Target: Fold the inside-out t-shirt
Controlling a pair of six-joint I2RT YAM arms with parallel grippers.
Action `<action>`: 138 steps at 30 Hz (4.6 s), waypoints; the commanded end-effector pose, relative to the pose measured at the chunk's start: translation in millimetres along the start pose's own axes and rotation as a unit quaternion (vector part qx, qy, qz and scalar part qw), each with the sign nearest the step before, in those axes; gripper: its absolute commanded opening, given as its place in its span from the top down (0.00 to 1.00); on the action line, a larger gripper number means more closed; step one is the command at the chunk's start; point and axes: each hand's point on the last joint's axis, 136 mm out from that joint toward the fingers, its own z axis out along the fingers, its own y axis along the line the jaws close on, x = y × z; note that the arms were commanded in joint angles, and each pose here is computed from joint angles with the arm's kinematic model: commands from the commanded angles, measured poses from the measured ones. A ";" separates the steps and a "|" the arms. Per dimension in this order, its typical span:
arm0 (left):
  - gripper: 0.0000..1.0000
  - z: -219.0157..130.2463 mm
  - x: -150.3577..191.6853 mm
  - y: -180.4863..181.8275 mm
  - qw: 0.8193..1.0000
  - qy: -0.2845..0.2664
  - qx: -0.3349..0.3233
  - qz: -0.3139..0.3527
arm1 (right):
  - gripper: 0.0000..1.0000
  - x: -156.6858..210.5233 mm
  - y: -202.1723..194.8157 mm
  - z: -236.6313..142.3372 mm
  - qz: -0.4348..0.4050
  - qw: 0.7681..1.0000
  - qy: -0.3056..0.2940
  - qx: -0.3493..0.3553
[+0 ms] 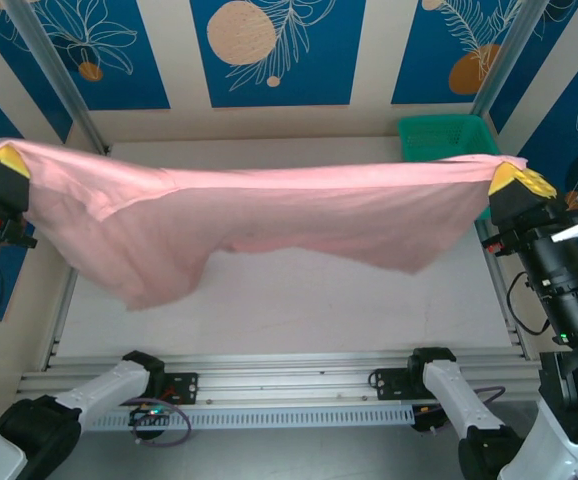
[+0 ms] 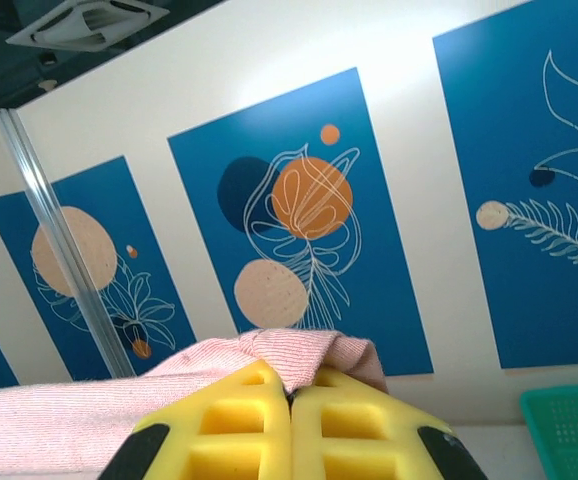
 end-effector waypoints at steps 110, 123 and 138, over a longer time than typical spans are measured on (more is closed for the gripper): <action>0.65 -160.5 645.4 -2.1 0.629 0.740 -0.201 -0.130 | 0.99 526.8 -241.1 42.4 0.190 0.697 0.612 0.322; 1.00 -150.8 606.8 0.8 0.661 0.708 -0.199 -0.145 | 1.00 521.3 -232.0 18.5 0.216 0.693 0.602 0.334; 1.00 -167.5 516.8 4.8 0.687 0.657 -0.201 -0.236 | 1.00 485.7 -224.2 -14.7 0.266 0.727 0.528 0.350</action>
